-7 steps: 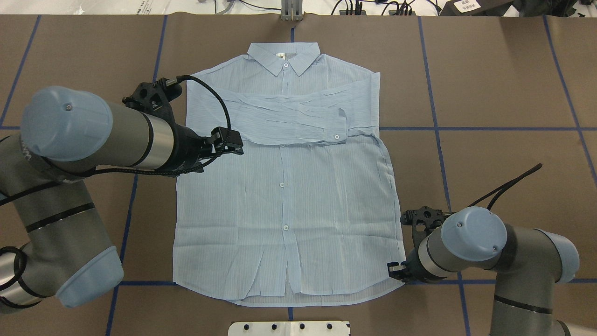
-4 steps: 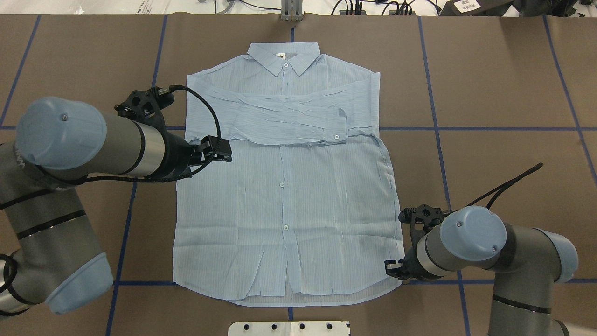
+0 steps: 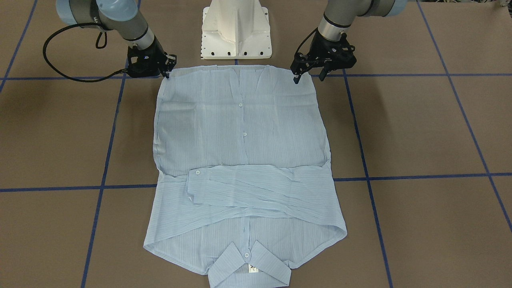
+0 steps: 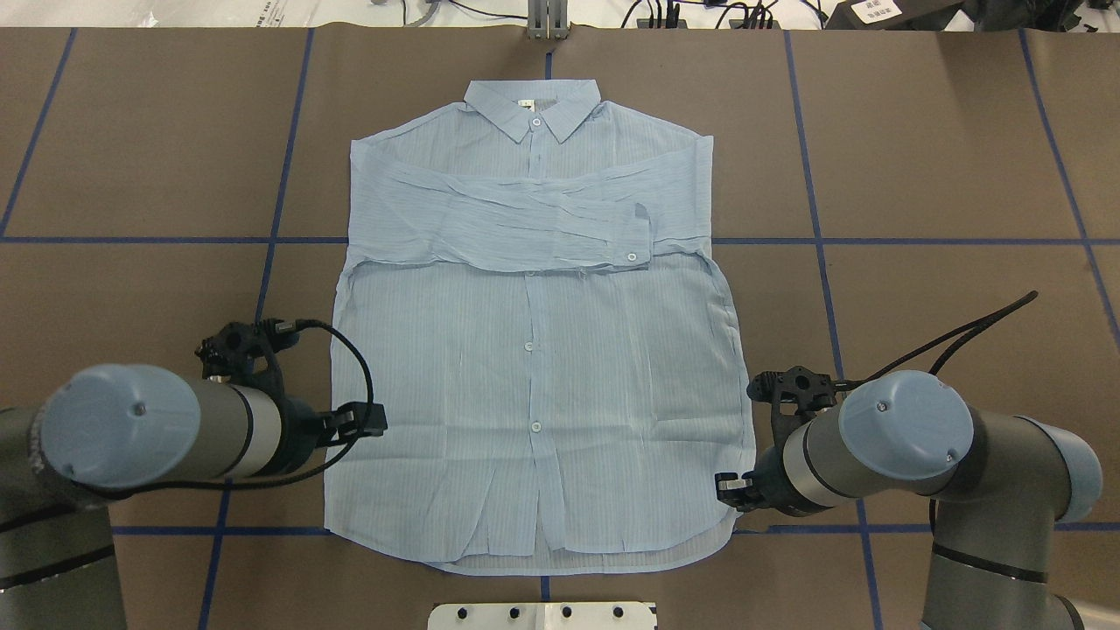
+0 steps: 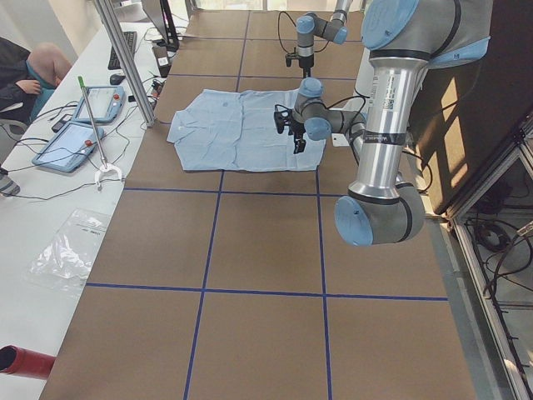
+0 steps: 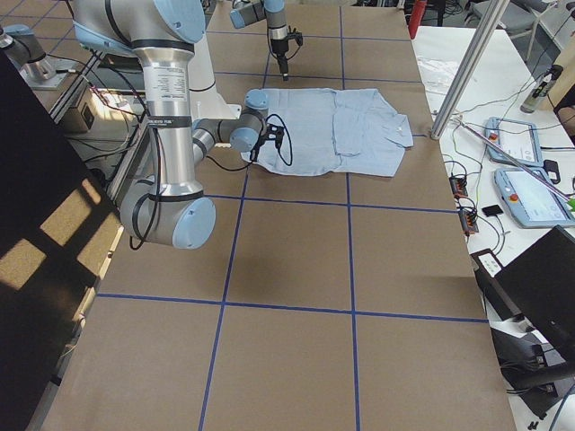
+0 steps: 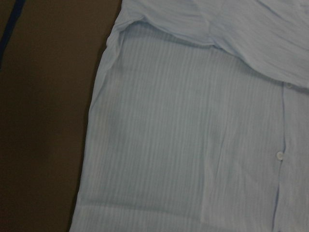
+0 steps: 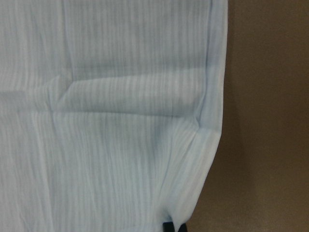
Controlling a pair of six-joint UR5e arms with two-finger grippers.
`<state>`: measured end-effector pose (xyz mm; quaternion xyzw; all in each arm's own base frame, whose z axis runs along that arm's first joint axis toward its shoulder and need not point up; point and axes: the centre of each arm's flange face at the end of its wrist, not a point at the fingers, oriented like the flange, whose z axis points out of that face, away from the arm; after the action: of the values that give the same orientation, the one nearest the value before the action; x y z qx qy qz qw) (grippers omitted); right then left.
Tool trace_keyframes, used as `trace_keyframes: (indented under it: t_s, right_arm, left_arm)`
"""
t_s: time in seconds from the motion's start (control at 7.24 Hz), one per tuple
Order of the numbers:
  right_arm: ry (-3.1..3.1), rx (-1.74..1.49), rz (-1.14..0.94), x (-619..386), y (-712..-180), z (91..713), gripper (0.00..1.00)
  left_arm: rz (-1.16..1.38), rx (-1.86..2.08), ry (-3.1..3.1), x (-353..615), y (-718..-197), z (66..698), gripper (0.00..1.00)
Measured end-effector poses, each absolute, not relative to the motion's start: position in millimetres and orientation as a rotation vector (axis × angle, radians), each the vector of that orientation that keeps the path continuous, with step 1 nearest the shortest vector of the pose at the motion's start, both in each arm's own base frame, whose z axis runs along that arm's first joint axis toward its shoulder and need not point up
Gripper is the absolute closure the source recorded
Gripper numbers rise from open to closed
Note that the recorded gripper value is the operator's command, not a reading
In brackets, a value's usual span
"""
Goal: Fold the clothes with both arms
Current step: 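Grasp the shirt side edges with both grippers near the hem, then lift the hem corners with both grippers and start pulling them farther away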
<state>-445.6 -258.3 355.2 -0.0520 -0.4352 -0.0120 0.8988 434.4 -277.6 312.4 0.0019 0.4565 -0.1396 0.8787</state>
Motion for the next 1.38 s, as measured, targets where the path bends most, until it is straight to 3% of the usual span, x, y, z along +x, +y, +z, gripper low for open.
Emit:
trace_keyframes:
  t_s: [0.41, 1.38]
  right_arm:
    - [-0.923, -0.1, -0.019, -438.8, -262.6, 345.1, 1.0]
    - [-0.924, -0.098, -0.004, -433.2, -270.3, 345.3, 1.0]
  left_arm:
    - [-0.261, -0.036, 0.874, 459.5, -231.1, 339.8, 0.13]
    - [-0.258, -0.05, 0.796, 480.7, -226.4, 370.5, 0.48]
